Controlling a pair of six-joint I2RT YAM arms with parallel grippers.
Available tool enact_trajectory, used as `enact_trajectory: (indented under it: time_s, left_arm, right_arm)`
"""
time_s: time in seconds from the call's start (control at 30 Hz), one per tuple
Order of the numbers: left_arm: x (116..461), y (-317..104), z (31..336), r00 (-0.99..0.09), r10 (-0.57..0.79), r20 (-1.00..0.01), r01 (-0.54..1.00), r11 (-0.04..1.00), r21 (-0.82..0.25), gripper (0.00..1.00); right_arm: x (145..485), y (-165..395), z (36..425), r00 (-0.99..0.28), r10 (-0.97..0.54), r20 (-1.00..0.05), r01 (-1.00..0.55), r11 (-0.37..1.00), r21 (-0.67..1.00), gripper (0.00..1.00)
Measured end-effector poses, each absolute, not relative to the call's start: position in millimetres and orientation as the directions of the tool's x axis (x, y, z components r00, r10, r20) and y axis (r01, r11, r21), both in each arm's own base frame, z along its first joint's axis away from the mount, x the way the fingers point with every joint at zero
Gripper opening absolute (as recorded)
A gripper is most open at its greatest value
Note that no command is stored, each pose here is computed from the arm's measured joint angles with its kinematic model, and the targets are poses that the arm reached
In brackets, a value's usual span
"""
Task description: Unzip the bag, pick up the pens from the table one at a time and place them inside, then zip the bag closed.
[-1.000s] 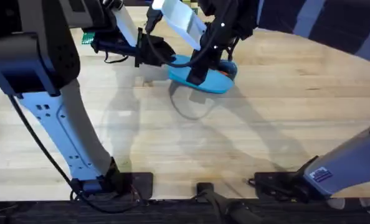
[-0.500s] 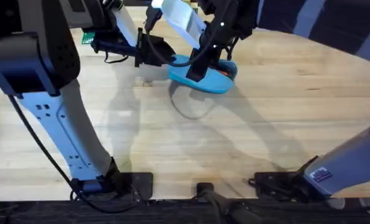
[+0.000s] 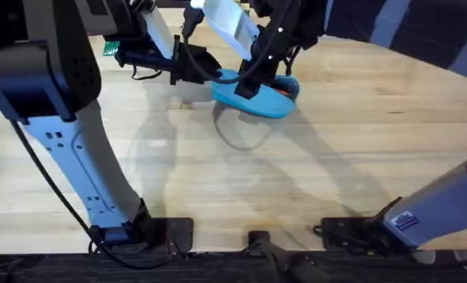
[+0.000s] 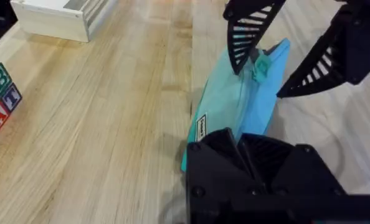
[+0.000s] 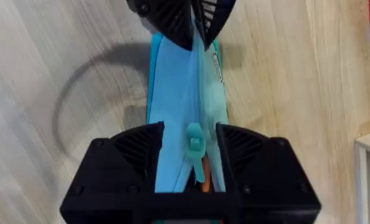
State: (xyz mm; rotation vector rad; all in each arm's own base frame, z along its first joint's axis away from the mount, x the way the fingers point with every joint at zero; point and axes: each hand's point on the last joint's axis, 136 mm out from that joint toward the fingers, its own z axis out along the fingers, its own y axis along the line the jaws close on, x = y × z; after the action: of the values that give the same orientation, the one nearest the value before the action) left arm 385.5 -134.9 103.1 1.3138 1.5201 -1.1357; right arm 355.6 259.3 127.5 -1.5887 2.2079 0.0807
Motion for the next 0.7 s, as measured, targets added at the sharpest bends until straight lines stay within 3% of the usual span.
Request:
enact_trajectory:
  time_s: [0.17,0.5,0.7]
  left_arm:
    - [385.5,-134.9,103.1,-0.130,0.263,-0.956,0.991,0.053,-0.120,0.042]
    - [385.4,-134.9,103.0,-0.130,0.263,-0.956,0.991,0.053,-0.121,0.042]
    - [385.5,-134.9,103.1,-0.130,0.263,-0.956,0.991,0.053,-0.120,0.042]
  right_arm:
    - [356.5,259.9,129.0,-0.260,-0.893,-0.367,-0.918,0.347,-0.195,0.514]
    - [360.5,256.7,130.9,-0.263,-0.897,-0.356,-0.909,0.354,-0.219,0.376]
    - [359.0,252.0,129.1,-0.271,-0.903,-0.334,-0.908,0.355,-0.222,0.393]
